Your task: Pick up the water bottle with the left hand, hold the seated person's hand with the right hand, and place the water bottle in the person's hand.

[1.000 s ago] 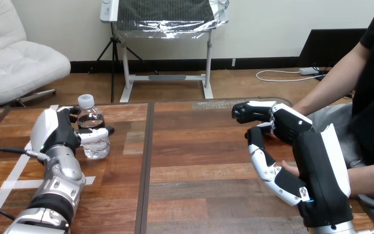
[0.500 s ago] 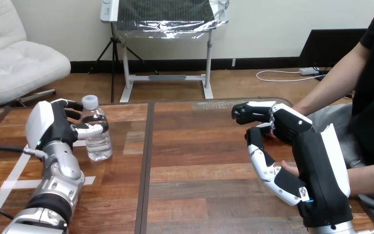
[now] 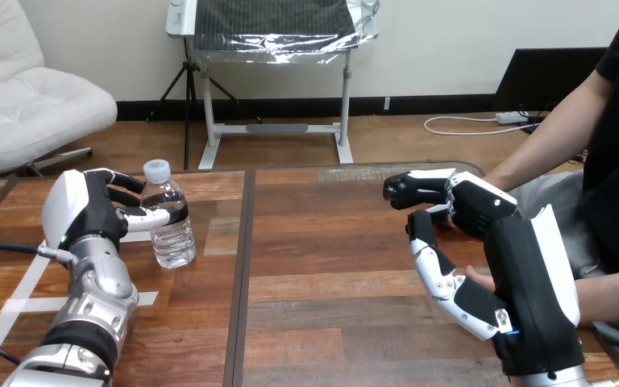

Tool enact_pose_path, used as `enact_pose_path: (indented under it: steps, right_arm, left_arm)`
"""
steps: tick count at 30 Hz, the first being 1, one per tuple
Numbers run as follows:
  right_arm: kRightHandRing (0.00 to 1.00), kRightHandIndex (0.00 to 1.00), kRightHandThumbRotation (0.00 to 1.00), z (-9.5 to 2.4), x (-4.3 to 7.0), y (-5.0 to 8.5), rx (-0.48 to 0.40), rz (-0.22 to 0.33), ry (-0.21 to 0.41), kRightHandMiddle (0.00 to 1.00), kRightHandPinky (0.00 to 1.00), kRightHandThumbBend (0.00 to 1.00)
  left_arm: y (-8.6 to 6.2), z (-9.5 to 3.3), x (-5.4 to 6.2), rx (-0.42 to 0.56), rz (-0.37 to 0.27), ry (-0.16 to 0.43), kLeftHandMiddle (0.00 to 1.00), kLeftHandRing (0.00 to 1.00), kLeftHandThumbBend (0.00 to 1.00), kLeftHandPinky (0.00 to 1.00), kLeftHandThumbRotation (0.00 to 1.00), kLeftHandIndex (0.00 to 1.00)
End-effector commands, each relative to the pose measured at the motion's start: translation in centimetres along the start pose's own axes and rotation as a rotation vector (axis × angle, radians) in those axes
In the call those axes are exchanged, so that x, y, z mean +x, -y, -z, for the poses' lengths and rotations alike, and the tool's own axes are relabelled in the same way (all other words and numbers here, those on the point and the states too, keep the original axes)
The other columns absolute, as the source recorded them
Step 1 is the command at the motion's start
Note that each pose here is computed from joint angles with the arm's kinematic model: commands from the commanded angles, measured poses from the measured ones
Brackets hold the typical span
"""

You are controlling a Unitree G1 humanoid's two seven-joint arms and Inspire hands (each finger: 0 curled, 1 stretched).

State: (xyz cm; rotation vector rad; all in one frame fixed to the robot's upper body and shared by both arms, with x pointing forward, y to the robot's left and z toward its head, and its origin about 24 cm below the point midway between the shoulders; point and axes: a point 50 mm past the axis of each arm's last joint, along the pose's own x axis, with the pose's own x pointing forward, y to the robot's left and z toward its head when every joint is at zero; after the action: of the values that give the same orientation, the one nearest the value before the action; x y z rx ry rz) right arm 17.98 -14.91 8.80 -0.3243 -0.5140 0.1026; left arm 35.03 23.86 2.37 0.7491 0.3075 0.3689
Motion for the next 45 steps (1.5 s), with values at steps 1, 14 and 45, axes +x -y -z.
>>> enact_pose_path:
  steps: [1, 14, 45]
  right_arm:
    - [0.63, 0.60, 0.00, -1.28, 1.05, 0.69, -0.019, 0.028, 0.095, 0.69, 0.48, 0.16]
    - [0.64, 0.60, 0.00, -1.33, 0.90, 0.82, -0.020, 0.038, 0.084, 0.69, 0.49, 0.17]
    - [0.65, 0.60, 0.00, -1.28, 0.93, 0.83, -0.024, 0.034, 0.084, 0.69, 0.51, 0.18]
  left_arm:
    - [-1.15, -2.00, 0.85, 0.024, -0.024, 0.054, 0.58, 0.53, 0.78, 0.46, 0.00, 0.59]
    - [-0.57, -2.08, 0.67, 0.039, 0.005, 0.062, 0.60, 0.54, 0.80, 0.47, 0.00, 0.60]
    - [-0.21, -2.20, 0.66, 0.132, 0.050, 0.071, 0.73, 0.68, 0.83, 0.60, 0.17, 0.73]
